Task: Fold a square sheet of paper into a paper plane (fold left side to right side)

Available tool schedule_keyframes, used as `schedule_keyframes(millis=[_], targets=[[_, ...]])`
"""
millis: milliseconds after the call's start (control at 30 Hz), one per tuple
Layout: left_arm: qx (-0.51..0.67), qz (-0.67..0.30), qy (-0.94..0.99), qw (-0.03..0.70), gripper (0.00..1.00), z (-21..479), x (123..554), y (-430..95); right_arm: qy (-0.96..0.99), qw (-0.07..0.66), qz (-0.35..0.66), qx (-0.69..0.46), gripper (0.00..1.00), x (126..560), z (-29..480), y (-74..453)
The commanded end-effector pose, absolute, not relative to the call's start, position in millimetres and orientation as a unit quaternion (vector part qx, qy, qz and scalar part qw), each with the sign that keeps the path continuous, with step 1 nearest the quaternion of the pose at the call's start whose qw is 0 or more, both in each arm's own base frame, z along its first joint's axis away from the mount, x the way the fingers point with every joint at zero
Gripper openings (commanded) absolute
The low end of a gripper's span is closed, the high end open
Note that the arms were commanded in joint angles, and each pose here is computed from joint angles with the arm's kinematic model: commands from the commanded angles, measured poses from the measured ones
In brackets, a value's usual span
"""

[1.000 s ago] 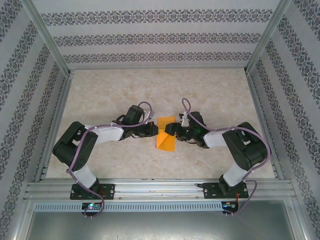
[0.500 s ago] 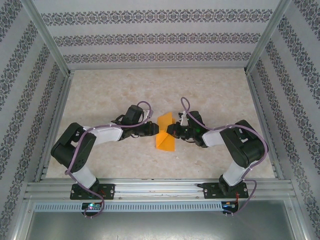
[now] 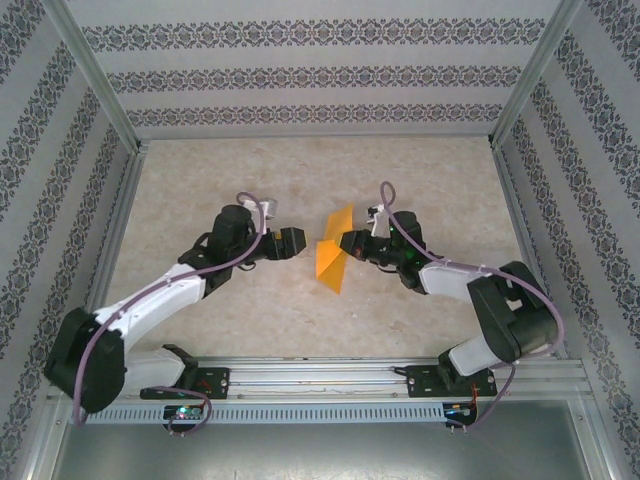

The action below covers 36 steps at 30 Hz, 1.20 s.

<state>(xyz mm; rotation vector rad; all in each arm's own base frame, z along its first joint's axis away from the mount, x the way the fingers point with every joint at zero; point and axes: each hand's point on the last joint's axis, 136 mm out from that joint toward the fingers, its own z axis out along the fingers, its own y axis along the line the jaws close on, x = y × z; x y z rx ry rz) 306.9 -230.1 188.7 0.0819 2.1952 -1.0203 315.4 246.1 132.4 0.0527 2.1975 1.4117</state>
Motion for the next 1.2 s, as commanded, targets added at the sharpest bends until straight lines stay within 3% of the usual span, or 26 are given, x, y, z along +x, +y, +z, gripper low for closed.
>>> schedule_keyframes(millis=[0,67,300,467,967,1167], targets=[[0.013,-0.404,0.830,0.383,0.89,210,304,-213,0.770,0.334,0.542,-0.034,0.00,319,186,242],[0.005,-0.433,0.807,0.403,1.00,233,301,-208,0.748,0.368,0.551,-0.049,0.00,318,214,237],[0.028,-0.559,0.716,0.417,1.00,307,285,-216,0.651,0.467,0.591,-0.096,0.00,294,305,224],[0.080,-0.629,0.665,0.394,0.89,339,272,-235,0.601,0.494,0.618,-0.114,0.00,281,343,222],[0.154,-0.679,0.634,0.336,0.86,344,256,-287,0.557,0.475,0.662,-0.159,0.00,266,367,257],[0.173,-0.690,0.621,0.328,0.67,348,253,-294,0.561,0.462,0.667,-0.162,0.00,267,361,265]])
